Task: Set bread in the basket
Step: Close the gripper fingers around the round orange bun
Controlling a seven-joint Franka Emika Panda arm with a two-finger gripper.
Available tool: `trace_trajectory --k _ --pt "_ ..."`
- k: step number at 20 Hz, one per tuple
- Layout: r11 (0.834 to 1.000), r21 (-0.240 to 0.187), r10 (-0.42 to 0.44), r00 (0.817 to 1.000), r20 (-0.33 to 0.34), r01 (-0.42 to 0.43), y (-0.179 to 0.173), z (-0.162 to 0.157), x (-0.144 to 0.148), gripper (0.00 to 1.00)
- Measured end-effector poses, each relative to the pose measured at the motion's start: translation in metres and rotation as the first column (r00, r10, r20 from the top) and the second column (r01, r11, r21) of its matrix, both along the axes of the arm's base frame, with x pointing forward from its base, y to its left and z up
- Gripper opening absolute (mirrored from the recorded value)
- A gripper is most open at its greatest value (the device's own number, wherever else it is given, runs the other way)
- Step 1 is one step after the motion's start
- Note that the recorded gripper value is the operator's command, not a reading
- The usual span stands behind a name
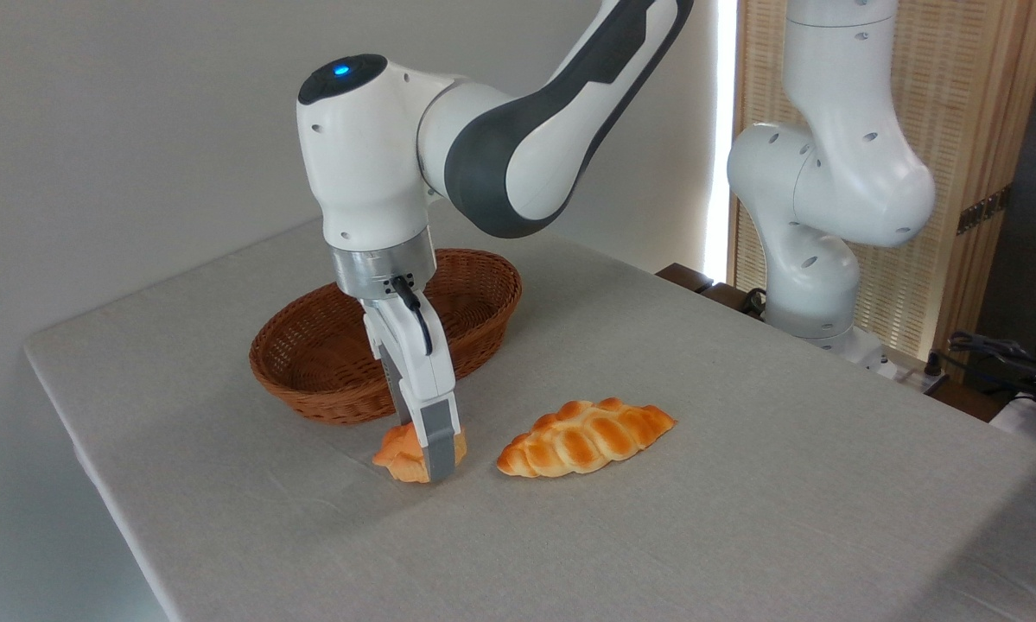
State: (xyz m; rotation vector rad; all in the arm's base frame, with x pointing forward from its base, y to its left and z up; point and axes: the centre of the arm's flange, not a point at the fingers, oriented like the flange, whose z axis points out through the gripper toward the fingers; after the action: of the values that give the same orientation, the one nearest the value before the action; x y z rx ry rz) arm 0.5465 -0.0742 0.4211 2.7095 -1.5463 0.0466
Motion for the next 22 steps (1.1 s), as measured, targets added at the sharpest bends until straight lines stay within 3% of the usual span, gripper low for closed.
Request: trace_trajectory --k 2,22 --pt "1.0 0.0 -0.001 1.0 0.0 0.001 -0.0003 0.0001 0.0 0.39" --pt "1.0 0.001 -0.006 1.0 -0.011 0.006 -0.0032 -0.0054 -0.0008 0.38"
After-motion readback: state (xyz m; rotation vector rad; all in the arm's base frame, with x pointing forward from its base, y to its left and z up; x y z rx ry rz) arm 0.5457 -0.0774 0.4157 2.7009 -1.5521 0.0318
